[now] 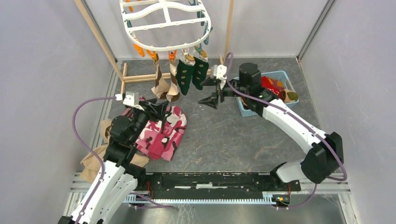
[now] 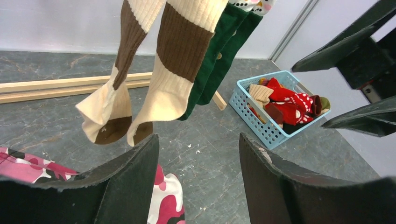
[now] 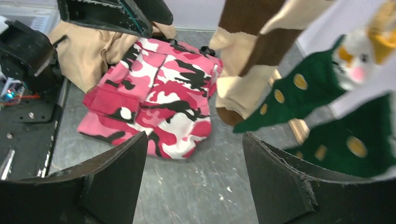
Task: Clip the socks to the hanger
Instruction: Rotate the hanger at the clothesline.
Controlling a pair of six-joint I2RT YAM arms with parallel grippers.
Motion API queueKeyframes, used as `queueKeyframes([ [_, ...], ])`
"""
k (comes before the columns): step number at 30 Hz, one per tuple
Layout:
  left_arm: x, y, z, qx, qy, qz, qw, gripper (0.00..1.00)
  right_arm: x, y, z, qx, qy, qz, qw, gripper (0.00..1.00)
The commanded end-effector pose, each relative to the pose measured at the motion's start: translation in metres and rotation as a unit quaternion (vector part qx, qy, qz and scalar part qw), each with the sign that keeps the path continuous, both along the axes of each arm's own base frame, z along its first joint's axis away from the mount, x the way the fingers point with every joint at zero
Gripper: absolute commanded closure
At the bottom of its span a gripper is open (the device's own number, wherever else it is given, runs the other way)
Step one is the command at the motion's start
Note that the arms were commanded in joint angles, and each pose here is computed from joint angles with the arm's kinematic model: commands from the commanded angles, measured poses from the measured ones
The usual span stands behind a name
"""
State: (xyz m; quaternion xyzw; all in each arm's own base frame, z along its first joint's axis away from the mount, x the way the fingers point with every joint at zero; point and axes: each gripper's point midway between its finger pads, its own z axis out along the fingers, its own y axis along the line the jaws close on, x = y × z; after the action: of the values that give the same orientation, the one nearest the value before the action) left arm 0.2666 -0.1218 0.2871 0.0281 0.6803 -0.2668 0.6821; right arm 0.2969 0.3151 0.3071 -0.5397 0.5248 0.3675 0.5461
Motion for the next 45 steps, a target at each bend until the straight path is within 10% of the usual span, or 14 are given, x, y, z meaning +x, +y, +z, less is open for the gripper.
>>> queueKeyframes([
  [1, -0.012, 0.006, 0.011, 0.005, -0.015, 0.005, 1.0, 0.3, 0.019, 0.033, 0.008, 0.021, 0.032, -0.068, 0.997, 0.2],
  [16, -0.044, 0.027, 0.014, -0.032, -0.017, 0.036, 0.999, 0.3, 0.08, 0.081, 0.01, 0.043, 0.052, -0.221, 0.973, 0.27],
  [29, -0.045, 0.025, 0.015, -0.039, -0.012, 0.03, 0.999, 0.3, 0.083, 0.083, 0.005, 0.043, 0.054, -0.208, 0.976, 0.87],
  [45, -0.045, 0.02, 0.017, -0.038, -0.017, 0.015, 0.999, 0.3, 0.062, 0.081, 0.014, 0.041, 0.067, -0.153, 0.985, 0.5],
])
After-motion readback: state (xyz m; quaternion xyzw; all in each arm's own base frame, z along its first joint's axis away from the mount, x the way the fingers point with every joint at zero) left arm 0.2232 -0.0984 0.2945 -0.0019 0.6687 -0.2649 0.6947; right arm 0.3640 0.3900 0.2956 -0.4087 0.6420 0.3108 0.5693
